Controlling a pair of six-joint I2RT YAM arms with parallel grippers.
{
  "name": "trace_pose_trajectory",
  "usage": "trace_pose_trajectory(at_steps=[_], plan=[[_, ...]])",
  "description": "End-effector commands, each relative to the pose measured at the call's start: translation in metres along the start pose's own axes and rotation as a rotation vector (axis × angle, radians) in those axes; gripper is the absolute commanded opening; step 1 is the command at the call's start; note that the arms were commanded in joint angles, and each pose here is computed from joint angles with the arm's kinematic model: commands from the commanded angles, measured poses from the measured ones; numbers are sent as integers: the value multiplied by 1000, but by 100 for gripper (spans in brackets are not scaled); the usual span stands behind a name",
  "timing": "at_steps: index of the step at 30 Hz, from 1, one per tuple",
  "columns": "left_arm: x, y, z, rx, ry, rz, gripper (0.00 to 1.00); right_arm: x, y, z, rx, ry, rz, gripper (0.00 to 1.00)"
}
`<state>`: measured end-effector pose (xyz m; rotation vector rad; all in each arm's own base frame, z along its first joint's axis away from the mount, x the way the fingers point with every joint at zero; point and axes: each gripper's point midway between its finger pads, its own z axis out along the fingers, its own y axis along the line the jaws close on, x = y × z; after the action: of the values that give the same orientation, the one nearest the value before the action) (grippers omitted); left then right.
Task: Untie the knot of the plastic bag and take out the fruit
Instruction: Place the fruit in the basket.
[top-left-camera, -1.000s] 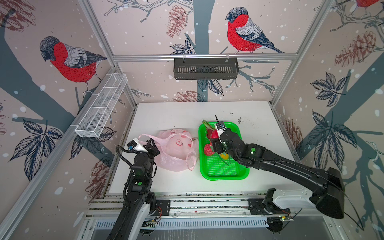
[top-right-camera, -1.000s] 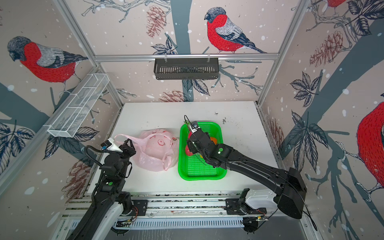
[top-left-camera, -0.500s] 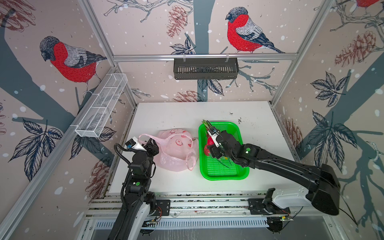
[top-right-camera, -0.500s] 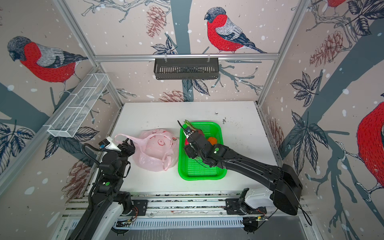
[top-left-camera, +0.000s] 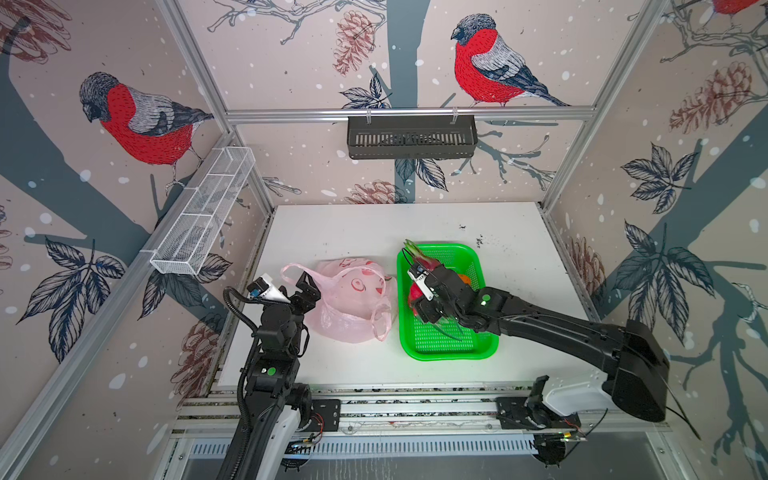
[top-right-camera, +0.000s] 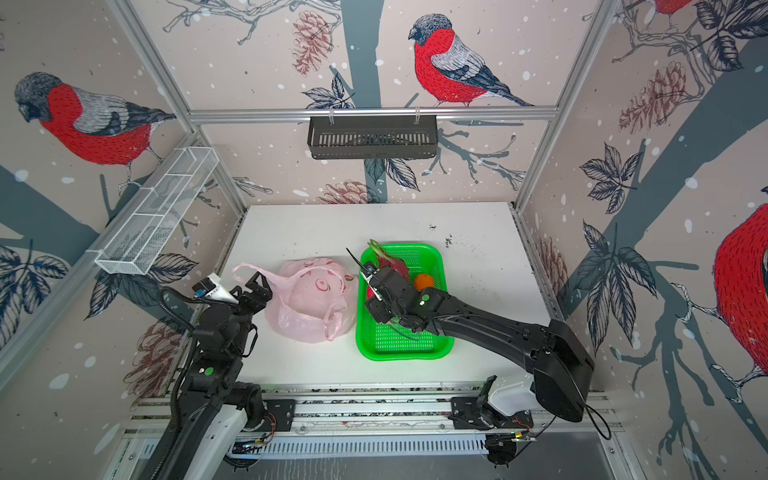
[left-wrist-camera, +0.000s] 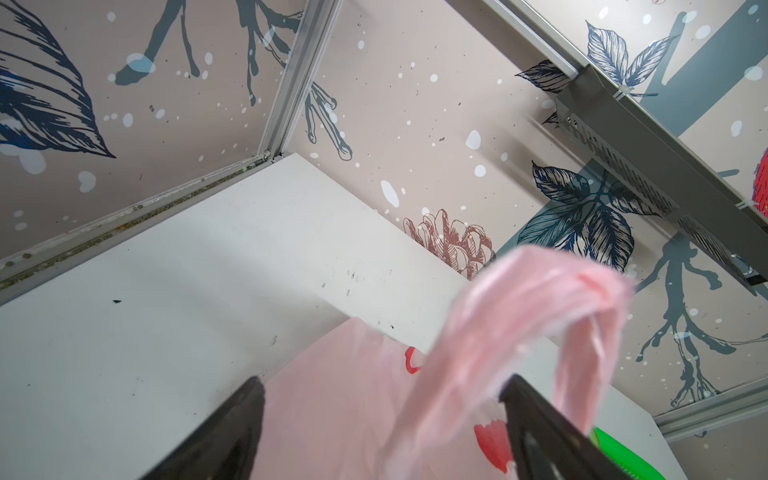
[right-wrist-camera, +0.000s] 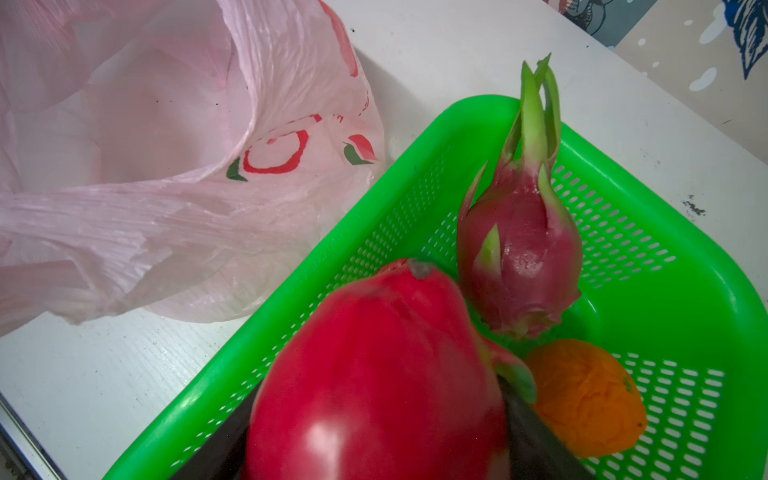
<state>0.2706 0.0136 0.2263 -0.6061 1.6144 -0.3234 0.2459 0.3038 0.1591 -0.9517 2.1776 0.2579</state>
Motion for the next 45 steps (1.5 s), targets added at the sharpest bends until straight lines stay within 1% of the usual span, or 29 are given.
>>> trace_pose_trajectory(at_steps=[1,2,9,29,38,45], plan=[[-8,3,-3,-26,-20,11,96,-1,3,4,-14,-7,-23,23],[-10,2,-4,-29,-24,13,97,1,4,6,-17,1,-27,23],[-18,2,-10,-44,-33,24,97,13,7,20,-35,52,-47,24],[-36,7,-30,-89,-68,31,97,53,14,53,-82,177,-65,33],[-42,7,-36,-92,-83,28,97,68,13,64,-93,219,-61,44],[-47,7,-40,-98,-93,30,97,73,14,69,-95,232,-59,61]])
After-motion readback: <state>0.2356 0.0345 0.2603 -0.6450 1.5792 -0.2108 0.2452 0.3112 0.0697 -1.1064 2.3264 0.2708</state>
